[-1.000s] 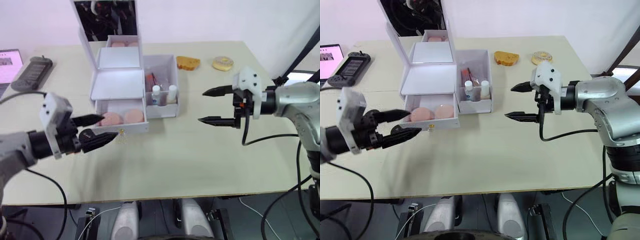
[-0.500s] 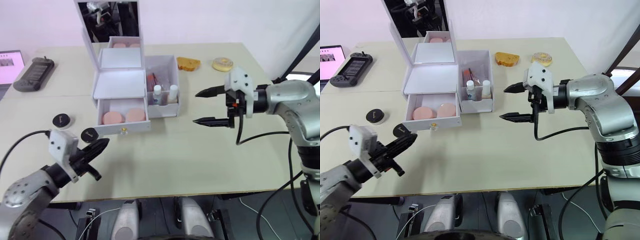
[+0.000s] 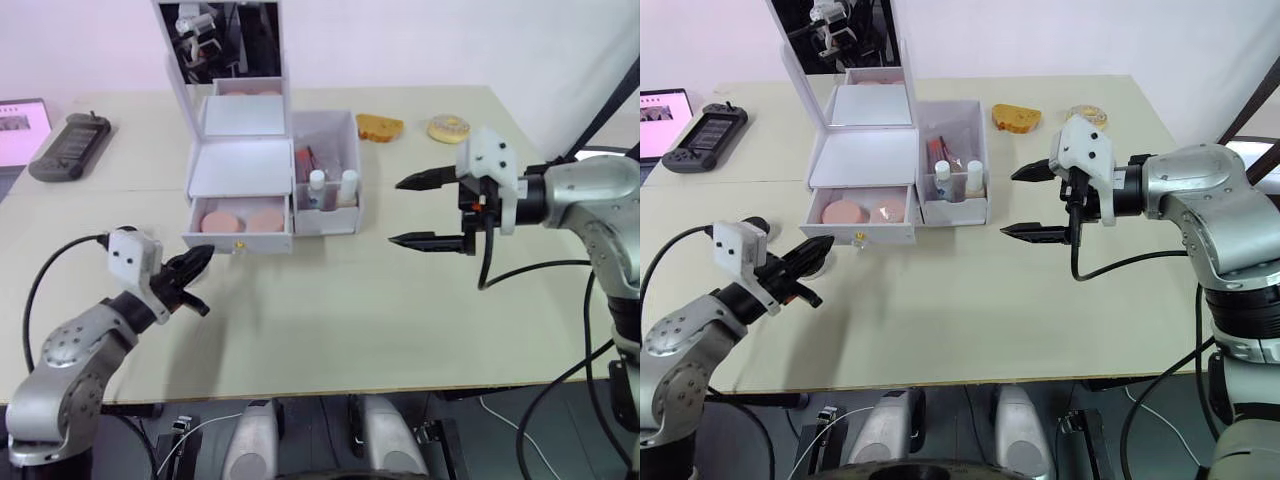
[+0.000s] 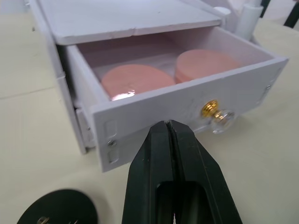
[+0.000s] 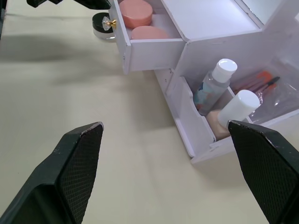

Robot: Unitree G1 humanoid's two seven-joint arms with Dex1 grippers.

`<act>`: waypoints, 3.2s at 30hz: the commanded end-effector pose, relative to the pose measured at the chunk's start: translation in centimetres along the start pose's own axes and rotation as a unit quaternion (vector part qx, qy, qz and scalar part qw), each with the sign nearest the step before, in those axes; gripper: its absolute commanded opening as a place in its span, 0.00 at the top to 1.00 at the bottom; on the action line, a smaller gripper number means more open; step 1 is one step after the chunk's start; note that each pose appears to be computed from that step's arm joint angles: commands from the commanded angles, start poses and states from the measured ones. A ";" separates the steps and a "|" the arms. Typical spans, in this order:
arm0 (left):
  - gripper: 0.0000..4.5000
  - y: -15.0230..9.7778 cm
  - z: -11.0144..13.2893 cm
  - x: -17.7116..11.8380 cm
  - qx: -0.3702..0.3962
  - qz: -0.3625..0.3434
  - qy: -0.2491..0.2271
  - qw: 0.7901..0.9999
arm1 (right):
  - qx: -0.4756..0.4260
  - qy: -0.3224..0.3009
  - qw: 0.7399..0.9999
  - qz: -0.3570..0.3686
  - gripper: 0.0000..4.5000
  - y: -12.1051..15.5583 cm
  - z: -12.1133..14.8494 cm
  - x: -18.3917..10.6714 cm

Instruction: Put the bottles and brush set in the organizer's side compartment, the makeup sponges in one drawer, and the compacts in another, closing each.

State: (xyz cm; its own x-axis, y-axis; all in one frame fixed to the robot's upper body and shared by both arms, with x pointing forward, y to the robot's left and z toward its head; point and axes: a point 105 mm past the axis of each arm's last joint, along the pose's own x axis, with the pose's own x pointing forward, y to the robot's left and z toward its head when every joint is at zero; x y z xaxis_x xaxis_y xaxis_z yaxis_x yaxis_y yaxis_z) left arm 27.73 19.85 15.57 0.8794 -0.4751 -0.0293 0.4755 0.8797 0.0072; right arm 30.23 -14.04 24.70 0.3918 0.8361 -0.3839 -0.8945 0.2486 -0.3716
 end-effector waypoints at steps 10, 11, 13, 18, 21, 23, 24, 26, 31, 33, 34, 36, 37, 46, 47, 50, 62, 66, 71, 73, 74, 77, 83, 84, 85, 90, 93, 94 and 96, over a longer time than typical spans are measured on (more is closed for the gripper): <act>0.99 0.4 1.7 3.3 0.055 -0.003 -0.024 0.998 | -0.025 -0.013 0.999 -0.025 0.00 -0.3 1.4 -1.1; 0.99 0.7 1.8 3.5 0.055 0.003 -0.027 0.998 | -0.025 -0.012 0.999 -0.026 0.00 -0.2 1.3 -1.1; 0.99 1.1 1.9 3.6 0.058 0.011 -0.032 0.998 | -0.024 -0.013 0.999 -0.027 0.00 -0.2 1.3 -1.1; 0.99 1.8 2.2 3.7 0.063 0.028 -0.036 0.997 | -0.022 -0.012 0.999 -0.029 0.00 -0.1 1.2 -1.2; 0.99 2.3 2.5 4.0 0.064 0.030 -0.036 0.997 | -0.023 -0.013 0.999 -0.030 0.00 -0.2 1.2 -1.2; 0.99 2.0 2.6 4.6 0.064 0.020 -0.037 0.997 | -0.024 -0.013 0.999 -0.030 0.00 -0.2 1.3 -1.1; 0.99 1.8 2.6 4.8 0.063 0.016 -0.038 0.997 | -0.025 -0.014 0.999 -0.031 0.00 -0.3 1.3 -1.1; 0.99 1.5 2.7 5.3 0.061 0.010 -0.042 0.997 | -0.025 -0.014 0.999 -0.032 0.00 -0.3 1.3 -1.1; 0.99 1.2 2.7 6.2 0.059 0.004 -0.045 0.997 | -0.026 -0.013 0.999 -0.034 0.00 -0.2 1.4 -1.2; 0.99 1.3 2.7 6.3 0.061 0.004 -0.043 0.997 | -0.026 -0.013 0.999 -0.035 0.00 -0.2 1.4 -1.2; 0.99 1.3 2.7 6.3 0.062 0.004 -0.044 0.997 | -0.025 -0.013 0.999 -0.035 0.00 -0.2 1.4 -1.3; 0.99 1.6 2.6 6.3 0.064 0.006 -0.043 0.997 | -0.025 -0.013 0.999 -0.036 0.00 -0.2 1.4 -1.3; 0.99 1.8 2.5 6.2 0.067 0.008 -0.040 0.997 | -0.024 -0.012 0.999 -0.037 0.00 -0.2 1.4 -1.3; 0.94 1.2 3.0 3.9 0.033 -0.040 -0.033 0.998 | 0.094 -0.032 0.995 0.008 0.00 0.5 0.1 -2.5; 0.88 1.0 3.0 3.3 0.030 -0.049 -0.030 0.998 | 0.096 -0.024 0.995 0.002 0.00 0.3 -0.5 -2.7; 0.57 1.7 2.5 0.9 0.031 -0.046 -0.005 0.998 | 0.112 -0.021 0.993 -0.028 0.00 -0.4 -2.5 -3.2; 0.01 11.9 0.0 -12.0 0.059 0.133 0.071 0.987 | 0.220 -0.118 0.937 -0.245 0.00 -2.8 -11.1 -9.9; 0.01 13.9 -1.3 -14.9 0.054 0.201 0.066 0.976 | 0.241 -0.092 0.922 -0.288 0.00 -1.9 -14.4 -11.7; 0.01 14.6 -2.8 -18.1 0.049 0.236 0.085 0.967 | 0.241 -0.077 0.922 -0.292 0.00 -1.6 -15.4 -12.1; 0.01 14.6 -2.9 -18.2 0.048 0.239 0.083 0.966 | 0.236 -0.081 0.925 -0.288 0.00 -1.8 -14.8 -11.8; 0.01 14.5 -3.0 -18.2 0.048 0.238 0.084 0.966 | 0.236 -0.081 0.926 -0.282 0.00 -1.9 -14.6 -11.5; 0.01 14.3 -3.1 -18.0 0.051 0.234 0.086 0.967 | 0.249 -0.104 0.927 -0.261 0.00 -2.0 -13.3 -10.6; 0.01 11.4 -1.5 -14.7 0.064 0.170 0.063 0.981 | 0.244 -0.111 0.955 -0.124 0.00 -1.6 -7.0 -4.4; 0.01 10.4 -1.7 -14.2 0.066 0.151 0.069 0.984 | 0.224 -0.108 0.963 -0.104 0.00 -1.6 -5.7 -3.4; 0.01 9.6 -1.8 -13.8 0.069 0.139 0.072 0.985 | 0.206 -0.106 0.969 -0.084 0.00 -1.4 -4.5 -2.6; 0.01 6.0 -2.8 -12.2 0.033 0.096 0.104 0.989 | 0.105 -0.018 0.994 0.037 0.00 1.7 -1.6 1.3; 0.01 3.9 -3.0 -11.2 0.023 0.076 0.121 0.989 | 0.045 -0.036 0.996 0.072 0.00 2.1 1.5 2.7; 0.01 3.3 -2.9 -10.8 0.021 0.075 0.122 0.990 | 0.029 -0.044 0.995 0.080 0.00 2.1 2.4 3.1; 0.01 2.7 -2.8 -10.1 0.026 0.076 0.120 0.989 | 0.017 -0.050 0.994 0.092 0.00 2.2 3.2 3.6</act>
State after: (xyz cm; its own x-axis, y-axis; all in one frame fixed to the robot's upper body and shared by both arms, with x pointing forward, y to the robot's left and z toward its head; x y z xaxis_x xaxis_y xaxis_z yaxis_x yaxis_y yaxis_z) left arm 19.87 27.68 12.40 0.9078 -0.3153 -0.2767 0.3436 0.9372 0.0595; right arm 29.37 -9.26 24.43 0.2106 0.9085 -0.3608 -0.9634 0.1303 -0.2344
